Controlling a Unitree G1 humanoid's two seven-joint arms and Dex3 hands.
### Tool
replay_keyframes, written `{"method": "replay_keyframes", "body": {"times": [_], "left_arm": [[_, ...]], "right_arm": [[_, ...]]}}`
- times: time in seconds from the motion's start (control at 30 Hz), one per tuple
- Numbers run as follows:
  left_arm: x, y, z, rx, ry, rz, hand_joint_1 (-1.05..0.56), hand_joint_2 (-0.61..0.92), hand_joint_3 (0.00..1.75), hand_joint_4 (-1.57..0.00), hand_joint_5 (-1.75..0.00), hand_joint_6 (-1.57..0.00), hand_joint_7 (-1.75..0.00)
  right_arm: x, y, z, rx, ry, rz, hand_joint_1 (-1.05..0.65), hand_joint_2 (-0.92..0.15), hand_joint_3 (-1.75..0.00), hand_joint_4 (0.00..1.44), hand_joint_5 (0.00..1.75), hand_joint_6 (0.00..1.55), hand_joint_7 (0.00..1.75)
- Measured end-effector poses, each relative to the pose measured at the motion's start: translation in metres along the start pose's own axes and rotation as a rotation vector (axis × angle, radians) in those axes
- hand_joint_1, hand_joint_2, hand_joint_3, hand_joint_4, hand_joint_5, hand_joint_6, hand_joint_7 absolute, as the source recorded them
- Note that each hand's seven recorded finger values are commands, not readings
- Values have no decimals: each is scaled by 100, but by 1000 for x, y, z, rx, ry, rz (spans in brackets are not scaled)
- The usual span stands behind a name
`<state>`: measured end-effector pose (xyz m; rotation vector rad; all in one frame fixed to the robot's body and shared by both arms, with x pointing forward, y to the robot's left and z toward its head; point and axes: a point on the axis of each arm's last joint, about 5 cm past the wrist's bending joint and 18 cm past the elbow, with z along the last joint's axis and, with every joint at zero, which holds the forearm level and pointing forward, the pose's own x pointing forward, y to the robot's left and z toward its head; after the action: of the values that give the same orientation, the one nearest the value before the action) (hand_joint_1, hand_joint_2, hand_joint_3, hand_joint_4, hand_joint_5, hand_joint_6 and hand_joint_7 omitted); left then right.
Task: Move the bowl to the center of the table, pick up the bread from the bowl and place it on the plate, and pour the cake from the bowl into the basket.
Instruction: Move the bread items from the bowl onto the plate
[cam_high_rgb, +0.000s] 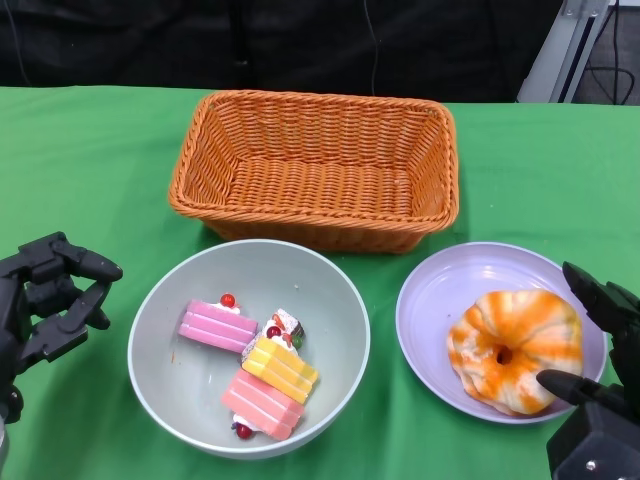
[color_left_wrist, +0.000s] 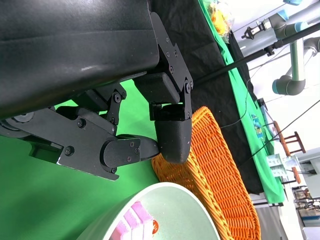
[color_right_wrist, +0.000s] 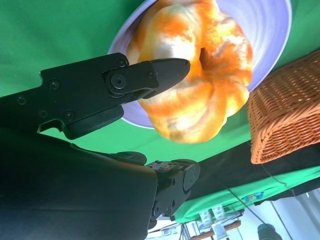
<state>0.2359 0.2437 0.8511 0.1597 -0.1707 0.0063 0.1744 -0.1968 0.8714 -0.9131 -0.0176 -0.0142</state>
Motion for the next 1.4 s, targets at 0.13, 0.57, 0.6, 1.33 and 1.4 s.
{"method": "replay_keyframes", "body": {"times": [0.13, 0.57, 0.6, 1.33, 1.4], "left_arm": [[0, 0, 0, 0, 0, -1, -18, 77, 55, -85, -141, -87, -109], [0, -1, 0, 1, 0, -5, -16, 77, 57, -85, -141, -86, -110], [0, -1, 0, 1, 0, -5, -16, 77, 57, -85, -141, -86, -110], [0, 0, 0, 22, -3, -13, -16, 76, 58, -85, -143, -85, -110], [0, 1, 0, 22, -3, -14, -16, 76, 58, -85, -142, -86, -110]], "right_arm": [[-1, 1, 3, 6, -19, 8, -76, -92, -20, 16, 1, 21, 1], [2, 2, 14, 30, -103, 22, -75, -92, -18, 16, 1, 22, 1], [2, 2, 14, 31, -103, 23, -75, -92, -18, 16, 1, 22, 1], [-24, 10, 37, 204, -391, -207, -63, -92, -12, 39, 12, 45, 9], [-32, 12, 50, 276, -464, -220, -63, -92, -13, 40, 13, 46, 9]]}}
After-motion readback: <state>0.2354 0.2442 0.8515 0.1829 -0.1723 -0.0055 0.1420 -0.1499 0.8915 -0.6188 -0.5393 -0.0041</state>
